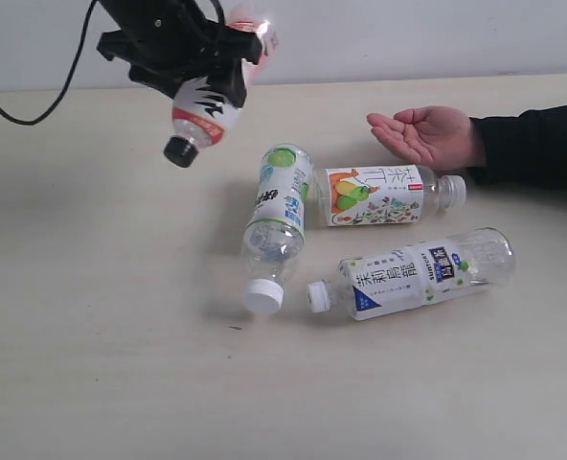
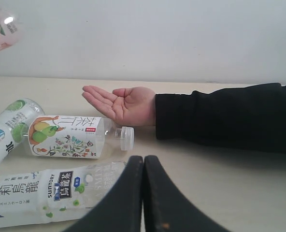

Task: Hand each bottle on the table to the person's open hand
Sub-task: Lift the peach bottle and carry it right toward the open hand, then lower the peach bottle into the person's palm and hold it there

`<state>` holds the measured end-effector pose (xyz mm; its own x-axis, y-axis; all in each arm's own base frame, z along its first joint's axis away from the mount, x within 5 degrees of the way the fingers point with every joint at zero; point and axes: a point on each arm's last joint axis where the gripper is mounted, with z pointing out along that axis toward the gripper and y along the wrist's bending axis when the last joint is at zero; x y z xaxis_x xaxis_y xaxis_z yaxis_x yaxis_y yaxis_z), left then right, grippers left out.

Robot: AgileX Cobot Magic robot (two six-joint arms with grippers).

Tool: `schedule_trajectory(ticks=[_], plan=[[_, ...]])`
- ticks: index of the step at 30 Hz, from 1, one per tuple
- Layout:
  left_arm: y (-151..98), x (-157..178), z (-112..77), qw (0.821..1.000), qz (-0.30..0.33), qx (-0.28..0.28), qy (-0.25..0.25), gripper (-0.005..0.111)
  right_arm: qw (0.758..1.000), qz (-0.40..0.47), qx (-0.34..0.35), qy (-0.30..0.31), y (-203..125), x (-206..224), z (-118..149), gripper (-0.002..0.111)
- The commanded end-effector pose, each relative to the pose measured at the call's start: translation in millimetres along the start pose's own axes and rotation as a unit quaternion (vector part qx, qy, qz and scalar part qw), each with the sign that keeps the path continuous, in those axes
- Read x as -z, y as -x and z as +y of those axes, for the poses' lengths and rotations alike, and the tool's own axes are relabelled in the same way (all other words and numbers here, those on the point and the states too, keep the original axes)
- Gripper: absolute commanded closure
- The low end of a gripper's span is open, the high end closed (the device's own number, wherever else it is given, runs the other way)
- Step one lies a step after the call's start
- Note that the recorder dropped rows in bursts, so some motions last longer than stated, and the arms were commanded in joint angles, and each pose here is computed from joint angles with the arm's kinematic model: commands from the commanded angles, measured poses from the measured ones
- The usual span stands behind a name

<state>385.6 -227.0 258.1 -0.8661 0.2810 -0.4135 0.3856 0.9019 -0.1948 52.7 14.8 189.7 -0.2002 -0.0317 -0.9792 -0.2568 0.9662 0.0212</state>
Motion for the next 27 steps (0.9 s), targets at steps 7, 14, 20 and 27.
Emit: schedule_trajectory(ticks=[7,14,20,27], plan=[[-19.3,-0.1,-86.5,0.988,-0.079,0.026,-0.132,0.107,1.0,-0.002,0.0,-0.003,-1.2,0.0,-0.3,0.108],[-23.6,-21.5,-132.2,0.968,-0.13,0.077,-0.199,0.107,1.0,-0.002,-0.001,-0.002,-1.2,0.0,-0.3,0.108],[-9.4,-32.3,-149.0,0.95,-0.135,0.136,-0.248,0.107,1.0,-0.002,-0.001,-0.002,-1.2,0.0,-0.3,0.108],[18.6,-51.8,-165.1,0.927,-0.147,0.178,-0.296,0.107,1.0,-0.002,-0.001,-0.002,-1.2,0.0,-0.3,0.108]])
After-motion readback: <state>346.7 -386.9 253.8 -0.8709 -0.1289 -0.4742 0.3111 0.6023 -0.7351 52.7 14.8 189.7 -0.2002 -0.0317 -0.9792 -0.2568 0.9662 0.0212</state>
